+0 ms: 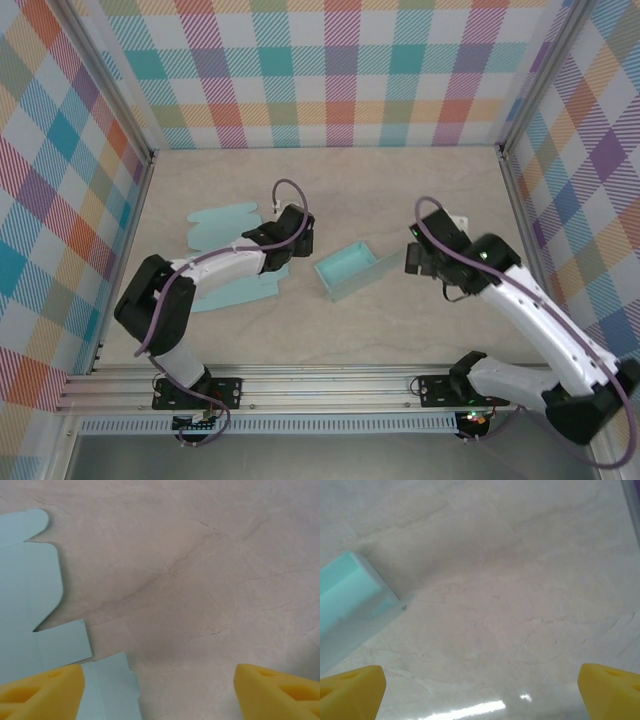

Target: Fold the paper box

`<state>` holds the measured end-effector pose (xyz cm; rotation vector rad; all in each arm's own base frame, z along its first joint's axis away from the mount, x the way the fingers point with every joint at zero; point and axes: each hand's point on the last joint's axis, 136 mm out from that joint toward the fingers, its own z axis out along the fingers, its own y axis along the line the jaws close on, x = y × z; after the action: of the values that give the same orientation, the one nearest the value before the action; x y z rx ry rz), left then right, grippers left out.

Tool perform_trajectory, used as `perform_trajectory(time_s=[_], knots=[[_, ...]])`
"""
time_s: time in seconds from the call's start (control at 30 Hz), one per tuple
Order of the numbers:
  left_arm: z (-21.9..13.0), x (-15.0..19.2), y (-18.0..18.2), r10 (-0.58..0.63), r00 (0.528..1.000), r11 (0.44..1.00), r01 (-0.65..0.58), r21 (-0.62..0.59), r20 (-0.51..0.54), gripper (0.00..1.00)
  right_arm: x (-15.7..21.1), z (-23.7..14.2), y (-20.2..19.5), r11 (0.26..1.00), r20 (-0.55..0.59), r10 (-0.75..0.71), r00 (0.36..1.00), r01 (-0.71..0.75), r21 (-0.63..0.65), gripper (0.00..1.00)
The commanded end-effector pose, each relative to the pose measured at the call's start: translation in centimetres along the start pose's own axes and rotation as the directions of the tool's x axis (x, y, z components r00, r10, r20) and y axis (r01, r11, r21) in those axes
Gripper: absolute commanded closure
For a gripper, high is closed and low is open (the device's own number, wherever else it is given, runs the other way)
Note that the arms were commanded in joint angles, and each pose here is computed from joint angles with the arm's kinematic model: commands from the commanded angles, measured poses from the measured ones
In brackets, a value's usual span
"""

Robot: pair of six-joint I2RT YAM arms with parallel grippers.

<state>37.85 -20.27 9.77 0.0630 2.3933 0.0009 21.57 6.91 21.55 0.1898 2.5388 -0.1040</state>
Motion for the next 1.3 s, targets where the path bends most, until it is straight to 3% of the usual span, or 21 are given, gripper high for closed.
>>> perform_trajectory(time_s=[0.0,0.27,0.53,0.87,1.27], knots=[[1.0,-1.1,-1.0,0.009,1.000,1.000,-0.009,0.020,0.011,0.28,2.8,2.1,1.7,0.986,-0.062,0.109,0.992,-0.116,-0.120,0.12],[2.8,1.2,-2.0,0.036,0.997,0.998,-0.032,0.061,-0.062,0.42,7.2,8.8,8.6,0.869,-0.214,0.236,0.948,-0.304,-0.390,0.42],[3.1,4.5,-4.0,0.010,0.990,0.983,0.016,0.184,-0.137,0.52,6.4,12.2,10.6,0.850,-0.215,0.250,0.944,-0.320,-0.419,0.57],[1.2,7.2,-6.8,-0.017,0.983,0.953,0.071,0.295,-0.182,0.53,2.6,16.2,11.8,0.780,-0.267,0.273,0.924,-0.375,-0.501,0.64],[-2.0,9.1,-15.5,-0.012,0.989,0.873,0.083,0.480,-0.149,0.54,-3.4,20.4,12.3,0.764,-0.313,0.218,0.925,-0.361,-0.535,0.68]])
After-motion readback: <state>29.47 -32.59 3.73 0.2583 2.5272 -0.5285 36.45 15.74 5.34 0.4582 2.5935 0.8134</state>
